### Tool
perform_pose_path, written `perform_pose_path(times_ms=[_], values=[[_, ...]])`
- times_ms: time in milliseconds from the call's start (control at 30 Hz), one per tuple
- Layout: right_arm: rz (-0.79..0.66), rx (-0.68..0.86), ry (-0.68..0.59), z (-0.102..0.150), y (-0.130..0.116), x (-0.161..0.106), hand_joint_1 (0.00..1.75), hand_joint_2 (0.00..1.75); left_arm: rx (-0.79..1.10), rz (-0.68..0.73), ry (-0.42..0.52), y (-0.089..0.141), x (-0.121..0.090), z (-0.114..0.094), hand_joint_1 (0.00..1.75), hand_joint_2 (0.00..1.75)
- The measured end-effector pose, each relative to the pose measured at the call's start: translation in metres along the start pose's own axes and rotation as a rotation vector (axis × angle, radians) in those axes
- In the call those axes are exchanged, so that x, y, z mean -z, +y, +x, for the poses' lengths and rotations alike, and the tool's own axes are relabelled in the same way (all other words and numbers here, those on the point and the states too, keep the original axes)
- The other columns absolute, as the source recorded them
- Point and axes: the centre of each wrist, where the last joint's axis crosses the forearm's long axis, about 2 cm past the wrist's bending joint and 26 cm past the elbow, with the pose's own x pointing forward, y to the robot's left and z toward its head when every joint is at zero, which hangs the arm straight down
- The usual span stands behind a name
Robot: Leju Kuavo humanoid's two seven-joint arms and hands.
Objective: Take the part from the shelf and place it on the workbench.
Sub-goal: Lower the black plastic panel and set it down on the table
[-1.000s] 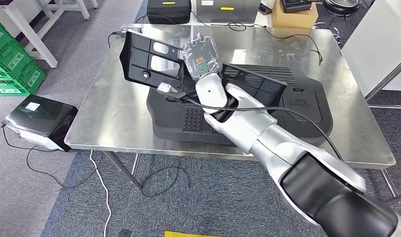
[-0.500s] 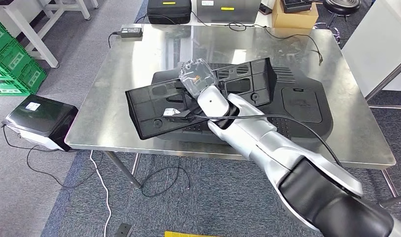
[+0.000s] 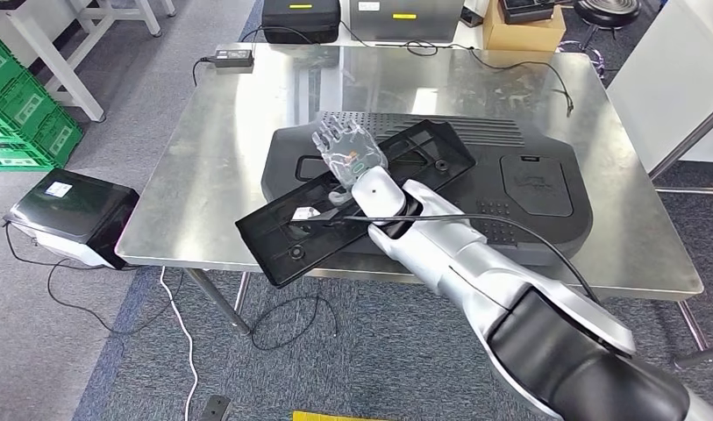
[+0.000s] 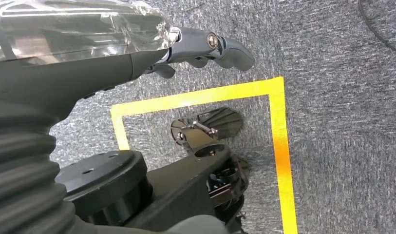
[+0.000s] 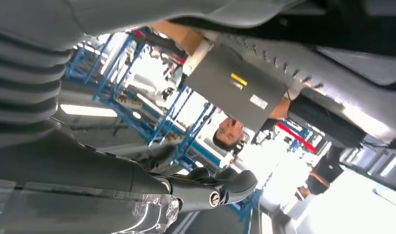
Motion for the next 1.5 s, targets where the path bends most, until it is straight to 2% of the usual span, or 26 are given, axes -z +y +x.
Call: perform_pose_path(times_ms=[233,500,567,700,767,867,1000,1233,1367,1500], values=[[-0.069,0.118,0.076,0.0,0.001,0.0,0.0,0.0,0.006,0.005,0.003,0.0,0.0,0.0,0.0,0.0],[-0.27,0.497,0.072,-0.013,-0.008,0.001,0.0,0.0,0.017,-0.025,-0.01,0.004,0.001,0.0,0.0,0.0],[-0.342,0.669,0.012,-0.012,-0.012,-0.001,0.0,0.0,0.018,-0.014,-0.018,0.006,0.001,0.0,0.0,0.0],[-0.541,1.195,-0.11,-0.006,-0.029,-0.013,0.0,0.0,-0.006,0.018,-0.04,0.009,-0.001,-0.007,0.0,0.0],[-0.649,1.441,-0.135,-0.006,-0.035,-0.027,0.0,0.0,-0.03,0.035,-0.044,0.011,-0.004,-0.016,0.0,0.0],[-0.819,1.68,-0.117,-0.02,-0.032,-0.055,0.0,0.0,-0.062,0.06,-0.045,0.013,-0.01,-0.031,0.0,0.0],[-1.034,1.878,-0.032,-0.032,0.002,-0.107,0.0,0.0,-0.095,0.1,-0.056,0.015,-0.015,-0.043,0.0,0.0],[-1.191,1.945,0.172,-0.013,0.077,-0.206,0.0,0.0,-0.125,0.131,-0.083,0.016,-0.015,-0.044,0.0,0.0],[-1.185,1.926,0.289,-0.003,0.101,-0.25,0.0,0.0,-0.124,0.144,-0.085,0.017,-0.015,-0.043,0.0,0.0],[-1.162,1.929,0.399,-0.002,0.117,-0.279,0.0,0.0,-0.134,0.153,-0.085,0.017,-0.014,-0.042,0.0,0.0]])
